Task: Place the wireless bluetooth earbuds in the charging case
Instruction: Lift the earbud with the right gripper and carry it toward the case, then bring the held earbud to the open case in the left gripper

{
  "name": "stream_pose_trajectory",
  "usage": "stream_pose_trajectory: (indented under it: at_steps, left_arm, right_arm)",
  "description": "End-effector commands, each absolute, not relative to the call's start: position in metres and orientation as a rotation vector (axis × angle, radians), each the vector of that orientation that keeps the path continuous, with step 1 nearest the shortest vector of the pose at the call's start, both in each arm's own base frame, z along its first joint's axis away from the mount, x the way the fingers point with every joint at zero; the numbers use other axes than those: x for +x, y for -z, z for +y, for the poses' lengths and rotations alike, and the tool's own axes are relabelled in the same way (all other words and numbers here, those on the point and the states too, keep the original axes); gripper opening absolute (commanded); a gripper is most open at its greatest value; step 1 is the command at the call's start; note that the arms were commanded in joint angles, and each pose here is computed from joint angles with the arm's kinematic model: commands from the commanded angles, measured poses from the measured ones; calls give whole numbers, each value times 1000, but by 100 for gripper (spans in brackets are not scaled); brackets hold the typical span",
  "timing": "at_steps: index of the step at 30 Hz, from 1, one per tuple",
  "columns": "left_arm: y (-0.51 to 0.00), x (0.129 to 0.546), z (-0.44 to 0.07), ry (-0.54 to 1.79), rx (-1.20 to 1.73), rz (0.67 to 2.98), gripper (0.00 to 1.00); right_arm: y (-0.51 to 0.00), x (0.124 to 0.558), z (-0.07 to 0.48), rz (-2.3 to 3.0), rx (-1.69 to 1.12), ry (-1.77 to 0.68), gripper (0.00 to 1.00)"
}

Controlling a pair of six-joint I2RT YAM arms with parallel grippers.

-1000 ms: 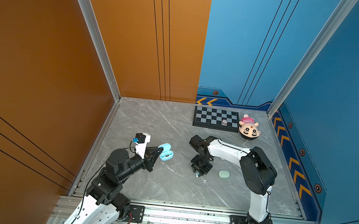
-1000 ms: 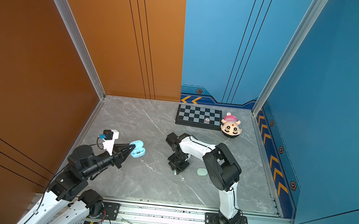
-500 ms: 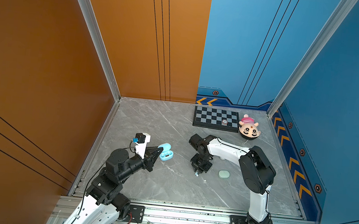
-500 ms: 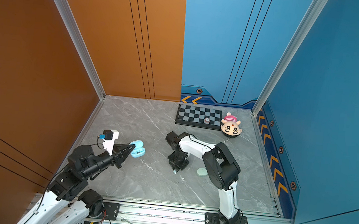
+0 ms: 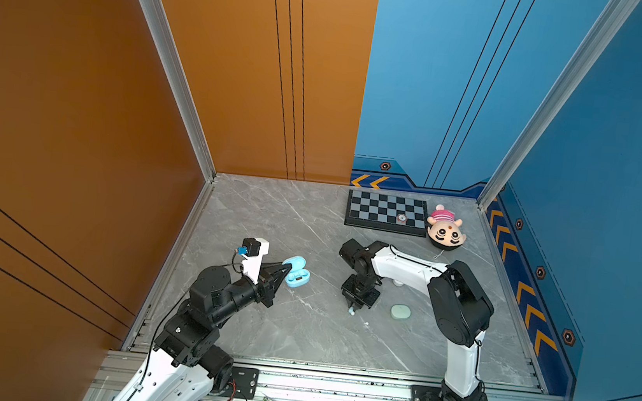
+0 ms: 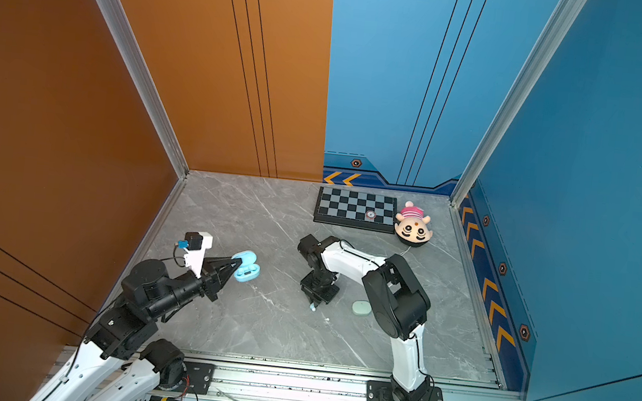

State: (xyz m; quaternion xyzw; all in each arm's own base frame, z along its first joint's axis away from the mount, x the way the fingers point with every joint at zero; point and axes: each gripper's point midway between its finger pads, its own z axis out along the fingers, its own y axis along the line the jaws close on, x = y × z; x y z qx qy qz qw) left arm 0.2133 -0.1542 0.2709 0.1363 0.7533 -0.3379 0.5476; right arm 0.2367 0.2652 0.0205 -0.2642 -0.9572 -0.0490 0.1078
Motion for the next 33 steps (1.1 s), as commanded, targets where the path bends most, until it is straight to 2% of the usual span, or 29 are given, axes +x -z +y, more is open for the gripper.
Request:
stream_pose_trajectory:
  at_steps: [1,6,15,19,22,28,33]
  left_arm:
    - [-282,216,-155,801,329,1754,0]
    - [-287,222,-163,842,339,1736,0]
    - [-297,242,-189,909,436,1668,0]
    - [-299,248,-200,921,506,1661,0]
    - [-303,250,-207,925,568,1644,0]
    - [-314,250,-218,949,688,1597,0]
    - [-323,253,-227,998,729,1588,0]
  right_arm:
    - [-31,255,261,-2922,-622,148,10]
    - [-80,291,267,-3068,-403,389,9]
    - [-186,312,270,-3101,14,1108,5]
    - [-235,303,275,-2979,194,1452,5]
    - [-265,293,278,-2905,293,1611,5]
    - [-322,271,287,-2776,482,1864,5]
    - [-349,250,300,-2664,604,1989,5]
